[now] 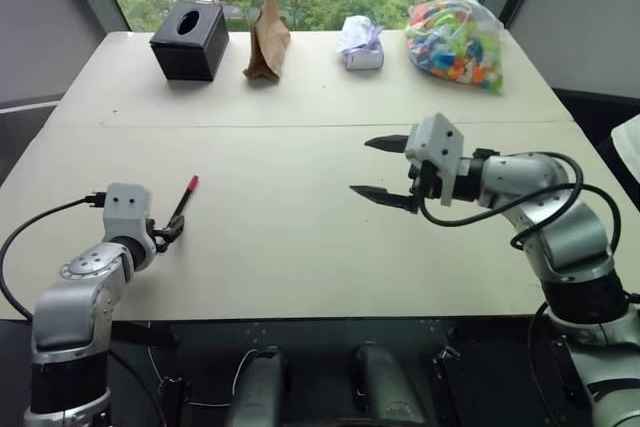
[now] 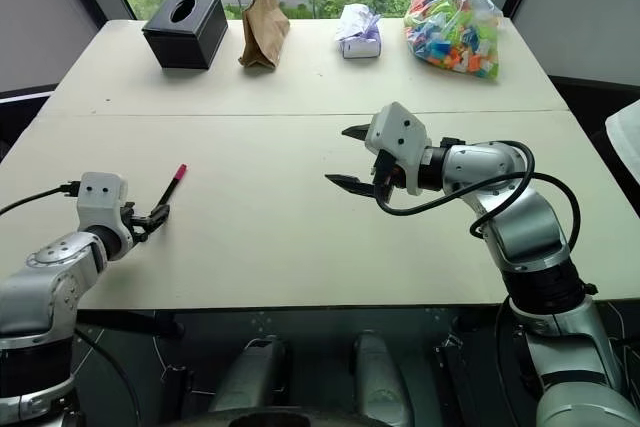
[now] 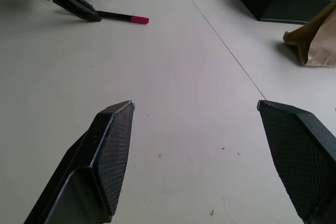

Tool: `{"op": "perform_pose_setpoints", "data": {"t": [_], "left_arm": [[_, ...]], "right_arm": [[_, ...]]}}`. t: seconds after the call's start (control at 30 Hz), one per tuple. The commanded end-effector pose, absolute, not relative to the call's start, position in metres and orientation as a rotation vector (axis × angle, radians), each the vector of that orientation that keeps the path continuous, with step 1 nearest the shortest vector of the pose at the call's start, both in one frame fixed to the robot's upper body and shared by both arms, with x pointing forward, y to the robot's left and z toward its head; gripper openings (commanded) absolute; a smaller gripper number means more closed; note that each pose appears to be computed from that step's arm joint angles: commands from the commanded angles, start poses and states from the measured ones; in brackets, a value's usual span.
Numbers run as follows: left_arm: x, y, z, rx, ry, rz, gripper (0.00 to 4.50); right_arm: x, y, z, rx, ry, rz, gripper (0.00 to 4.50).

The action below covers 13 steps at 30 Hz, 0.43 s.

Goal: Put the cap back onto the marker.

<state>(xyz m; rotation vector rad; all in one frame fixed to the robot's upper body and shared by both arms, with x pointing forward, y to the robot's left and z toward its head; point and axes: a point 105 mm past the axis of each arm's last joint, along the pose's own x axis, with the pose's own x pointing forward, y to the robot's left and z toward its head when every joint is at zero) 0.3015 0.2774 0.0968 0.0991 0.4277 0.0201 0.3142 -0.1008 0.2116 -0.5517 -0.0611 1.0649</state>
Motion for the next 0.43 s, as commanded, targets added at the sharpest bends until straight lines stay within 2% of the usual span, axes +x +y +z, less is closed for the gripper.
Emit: {"op": "perform_pose_setpoints", "data": {"t": [0.03,0.23,0.43], "left_arm": [[0.298,0.270,0.131,0.100,0.316,-0.013,4.44],[0.287,0.248,0.180,0.126,0.163,-0.088,4.44],[0.273,0.228,0.195,0.140,0.119,-0.129,4.44]], "right_arm": [[0.308,-0.094,0.219,-0.554,-0.113,1.092,3.86],[0.313,-0.095,0.215,-0.546,-0.109,1.103,3.86],[0.312,-0.104,0.216,-0.515,-0.063,1.155,3.86]]}}
